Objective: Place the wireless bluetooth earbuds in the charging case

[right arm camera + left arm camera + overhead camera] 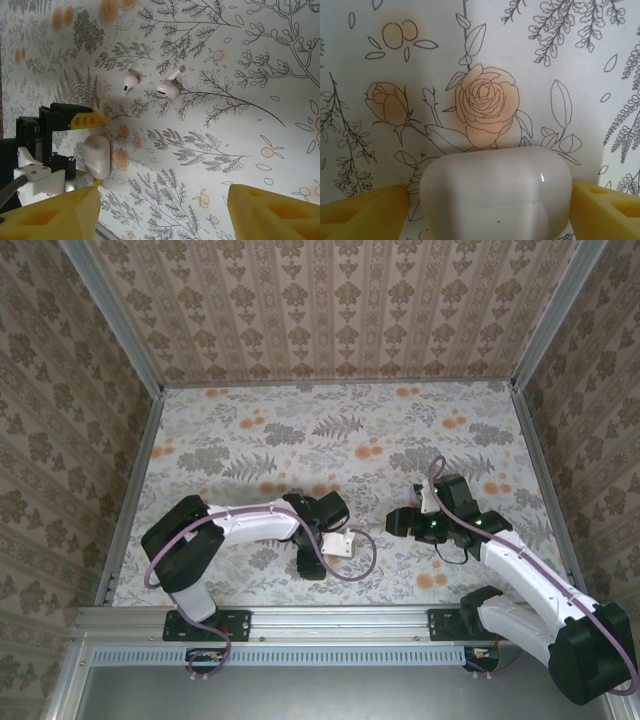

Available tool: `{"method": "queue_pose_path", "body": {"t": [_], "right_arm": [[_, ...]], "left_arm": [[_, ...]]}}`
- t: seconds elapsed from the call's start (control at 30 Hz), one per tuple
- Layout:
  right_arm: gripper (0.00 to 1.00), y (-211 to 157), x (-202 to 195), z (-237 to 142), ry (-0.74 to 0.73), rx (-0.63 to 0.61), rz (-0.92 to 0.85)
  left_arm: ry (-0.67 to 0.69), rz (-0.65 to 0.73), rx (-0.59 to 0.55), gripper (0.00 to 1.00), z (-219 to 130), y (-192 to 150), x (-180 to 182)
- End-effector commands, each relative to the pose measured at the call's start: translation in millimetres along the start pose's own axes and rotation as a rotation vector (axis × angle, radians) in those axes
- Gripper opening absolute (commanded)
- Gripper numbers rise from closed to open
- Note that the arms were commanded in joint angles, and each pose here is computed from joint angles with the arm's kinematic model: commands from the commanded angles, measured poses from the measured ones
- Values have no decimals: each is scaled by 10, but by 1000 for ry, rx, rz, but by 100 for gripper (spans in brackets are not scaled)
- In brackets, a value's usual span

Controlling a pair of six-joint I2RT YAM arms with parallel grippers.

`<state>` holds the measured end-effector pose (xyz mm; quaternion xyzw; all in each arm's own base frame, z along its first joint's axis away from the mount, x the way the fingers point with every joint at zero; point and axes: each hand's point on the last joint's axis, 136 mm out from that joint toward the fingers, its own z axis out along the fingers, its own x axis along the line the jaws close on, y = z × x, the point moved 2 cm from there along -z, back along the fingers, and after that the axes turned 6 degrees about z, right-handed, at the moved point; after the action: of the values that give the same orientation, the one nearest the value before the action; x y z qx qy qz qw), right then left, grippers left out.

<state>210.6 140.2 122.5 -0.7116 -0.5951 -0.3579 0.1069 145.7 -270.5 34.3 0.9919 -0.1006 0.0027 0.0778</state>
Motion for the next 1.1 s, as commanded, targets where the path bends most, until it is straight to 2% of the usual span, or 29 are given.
{"method": "queue_pose_path", "body": {"t": [0.0, 0.13, 0.43, 0.83, 1.07], "right_arm": [[69, -21, 20, -40, 24, -5, -13], [69, -30, 15, -82, 24, -12, -9], [67, -66, 40, -100, 59, -1, 11], [63, -156, 415, -74, 267, 71, 27], [49, -280, 742, 19, 412, 110, -7]], "left_arm": [[5, 9, 34, 80, 73, -14, 23], [1, 31, 17, 75, 22, -14, -7], [84, 37, -175, 61, -262, 114, -9], [242, -39, -429, 55, -633, 286, 125], [276, -94, -605, 53, -825, 522, 204]]}}
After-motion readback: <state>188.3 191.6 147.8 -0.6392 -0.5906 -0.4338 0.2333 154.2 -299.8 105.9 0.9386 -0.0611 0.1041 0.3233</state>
